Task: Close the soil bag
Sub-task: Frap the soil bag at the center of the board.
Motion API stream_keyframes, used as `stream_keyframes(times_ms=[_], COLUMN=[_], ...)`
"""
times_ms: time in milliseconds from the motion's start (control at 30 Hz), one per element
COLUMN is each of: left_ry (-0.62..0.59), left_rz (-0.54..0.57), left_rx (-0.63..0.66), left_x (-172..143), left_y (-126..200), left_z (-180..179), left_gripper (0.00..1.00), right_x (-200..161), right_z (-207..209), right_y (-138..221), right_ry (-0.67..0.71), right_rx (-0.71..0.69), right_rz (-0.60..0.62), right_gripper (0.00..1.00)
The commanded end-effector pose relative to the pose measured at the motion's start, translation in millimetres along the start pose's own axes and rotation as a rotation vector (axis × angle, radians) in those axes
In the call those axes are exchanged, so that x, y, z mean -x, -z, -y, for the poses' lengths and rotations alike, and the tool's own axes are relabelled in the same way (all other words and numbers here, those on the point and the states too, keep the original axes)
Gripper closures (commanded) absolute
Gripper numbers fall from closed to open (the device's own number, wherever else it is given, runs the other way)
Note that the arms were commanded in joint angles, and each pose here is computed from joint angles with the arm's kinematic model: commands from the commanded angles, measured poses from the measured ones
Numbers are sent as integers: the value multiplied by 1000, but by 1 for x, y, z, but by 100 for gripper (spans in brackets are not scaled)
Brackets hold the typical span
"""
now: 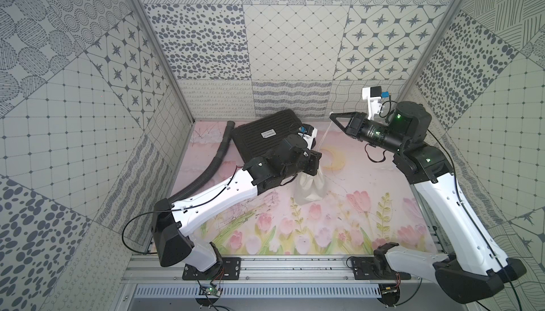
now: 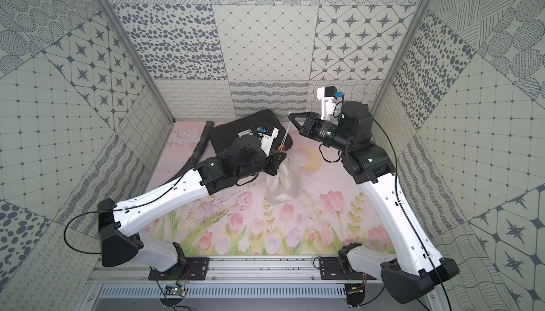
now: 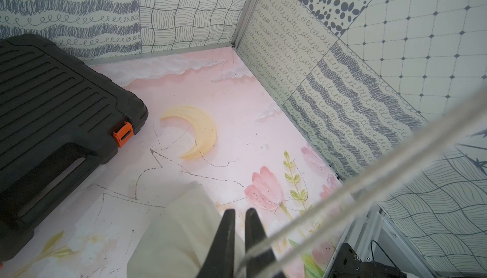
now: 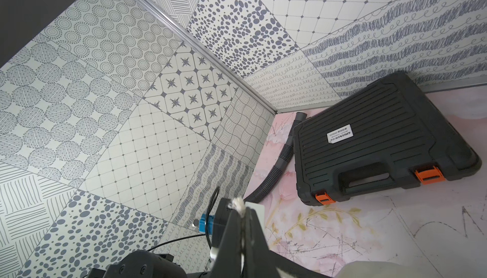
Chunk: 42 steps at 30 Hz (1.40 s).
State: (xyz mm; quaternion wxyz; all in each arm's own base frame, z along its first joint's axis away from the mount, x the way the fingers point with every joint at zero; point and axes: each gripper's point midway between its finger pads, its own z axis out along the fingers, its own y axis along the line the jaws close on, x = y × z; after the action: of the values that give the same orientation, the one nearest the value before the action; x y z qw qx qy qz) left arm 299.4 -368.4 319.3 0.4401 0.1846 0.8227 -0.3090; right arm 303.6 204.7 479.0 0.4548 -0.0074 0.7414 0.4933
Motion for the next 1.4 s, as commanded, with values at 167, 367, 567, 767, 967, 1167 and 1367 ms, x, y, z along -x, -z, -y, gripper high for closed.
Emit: stream_keyframes(times_ms=[167, 367, 567, 767, 967, 1167, 1367], left_ry=[11, -22, -99, -112, -86, -88, -115], left_rz=[-241, -216, -258, -281, -316, -384, -421], left_rx=[109, 25, -34, -113, -124, -57, -5], left_x=[-65, -52, -51, -52, -52, -65, -62], left_y=[3, 3, 7, 10, 8, 3, 7], left_z=[-27, -10, 2, 10, 5, -11, -18], left_gripper=[90, 100, 100, 100, 100, 100, 100], right_x=[77, 52, 40, 21, 30, 64, 89], right_z=[-61, -32, 27, 65, 66, 28, -9], right_y=[55, 39, 43, 31, 32, 45, 57], right_ry=[169, 81, -17, -132, -148, -53, 11], right_rx=[135, 116, -21, -76, -72, -17, 43], right_rz=[331, 249, 272, 222, 235, 307, 361], right_gripper=[100, 100, 100, 100, 100, 100, 100])
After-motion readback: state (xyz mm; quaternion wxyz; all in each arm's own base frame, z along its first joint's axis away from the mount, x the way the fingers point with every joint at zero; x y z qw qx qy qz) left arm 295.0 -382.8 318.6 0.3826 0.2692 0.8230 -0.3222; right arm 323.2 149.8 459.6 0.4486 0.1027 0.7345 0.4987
